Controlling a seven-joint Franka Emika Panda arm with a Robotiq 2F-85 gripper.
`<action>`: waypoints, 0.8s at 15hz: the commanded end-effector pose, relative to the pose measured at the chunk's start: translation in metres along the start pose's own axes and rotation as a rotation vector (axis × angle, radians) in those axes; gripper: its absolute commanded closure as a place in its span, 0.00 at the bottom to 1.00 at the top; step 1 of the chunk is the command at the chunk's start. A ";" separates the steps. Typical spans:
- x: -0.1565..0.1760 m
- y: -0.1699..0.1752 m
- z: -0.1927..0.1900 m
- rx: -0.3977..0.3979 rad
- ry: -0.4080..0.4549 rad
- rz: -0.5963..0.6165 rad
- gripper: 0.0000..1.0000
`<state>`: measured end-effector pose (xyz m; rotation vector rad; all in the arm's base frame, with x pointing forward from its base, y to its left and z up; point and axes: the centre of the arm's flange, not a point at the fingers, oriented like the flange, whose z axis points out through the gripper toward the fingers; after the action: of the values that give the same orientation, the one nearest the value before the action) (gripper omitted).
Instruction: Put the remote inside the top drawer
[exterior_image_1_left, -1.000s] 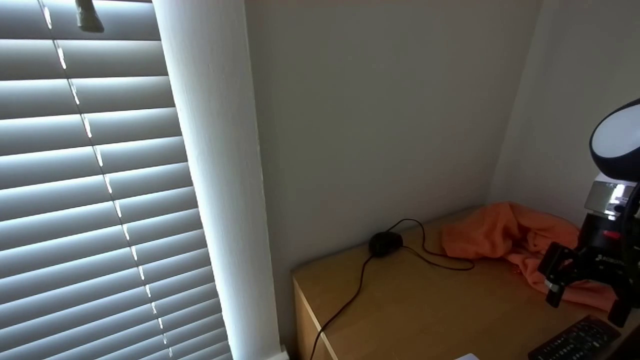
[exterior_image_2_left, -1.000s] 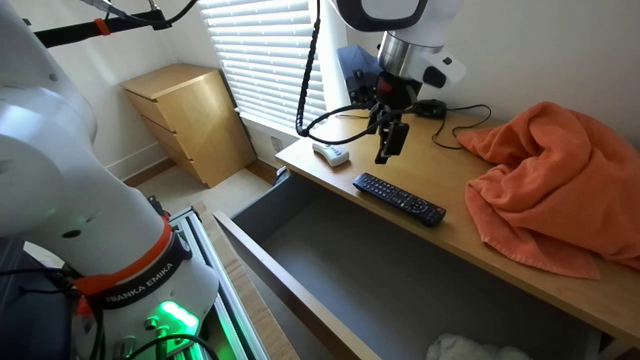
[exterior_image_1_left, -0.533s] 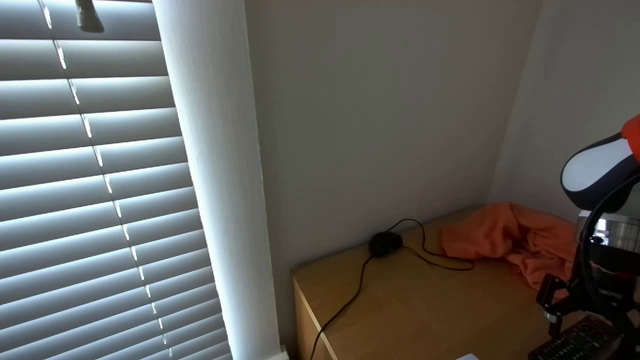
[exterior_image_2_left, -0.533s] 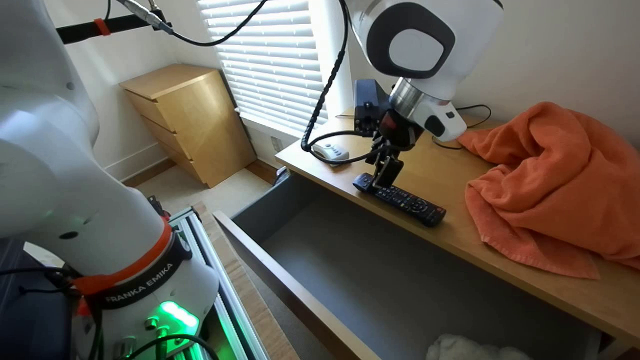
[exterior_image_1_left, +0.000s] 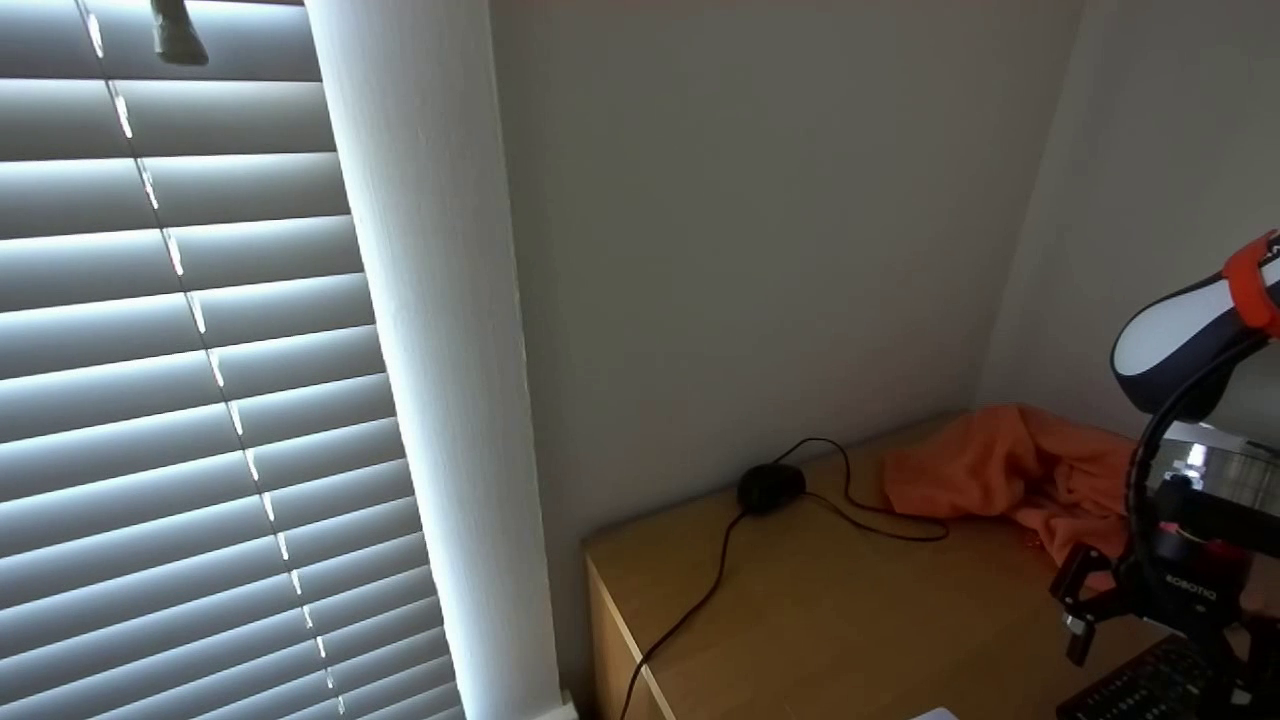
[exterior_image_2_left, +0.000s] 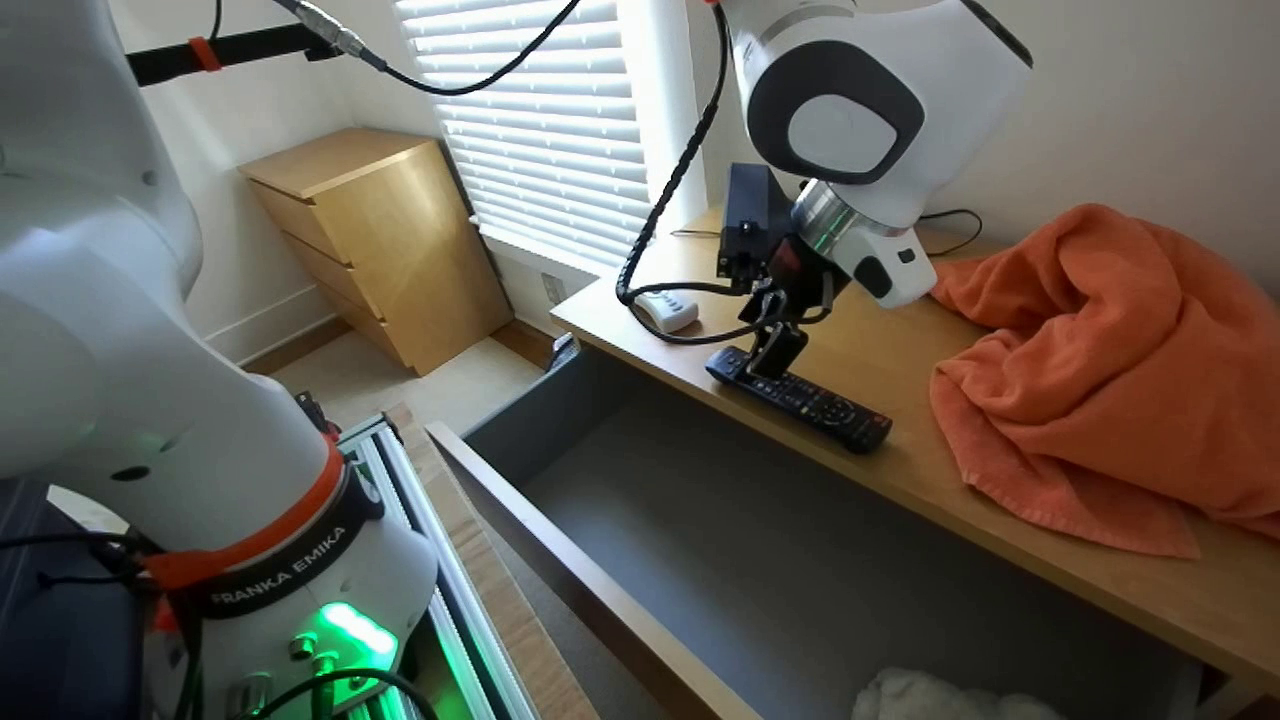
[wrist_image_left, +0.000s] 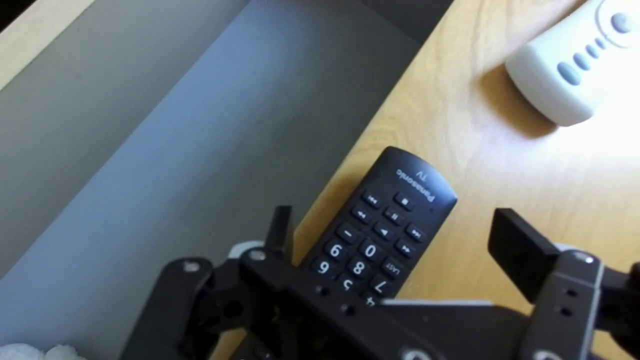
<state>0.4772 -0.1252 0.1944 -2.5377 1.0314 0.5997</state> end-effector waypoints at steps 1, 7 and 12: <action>0.000 0.000 0.000 0.001 0.000 -0.001 0.00; 0.000 -0.001 -0.001 0.003 0.000 -0.002 0.00; 0.002 0.003 -0.004 -0.012 0.088 0.081 0.00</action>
<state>0.4803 -0.1272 0.1958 -2.5417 1.0614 0.5771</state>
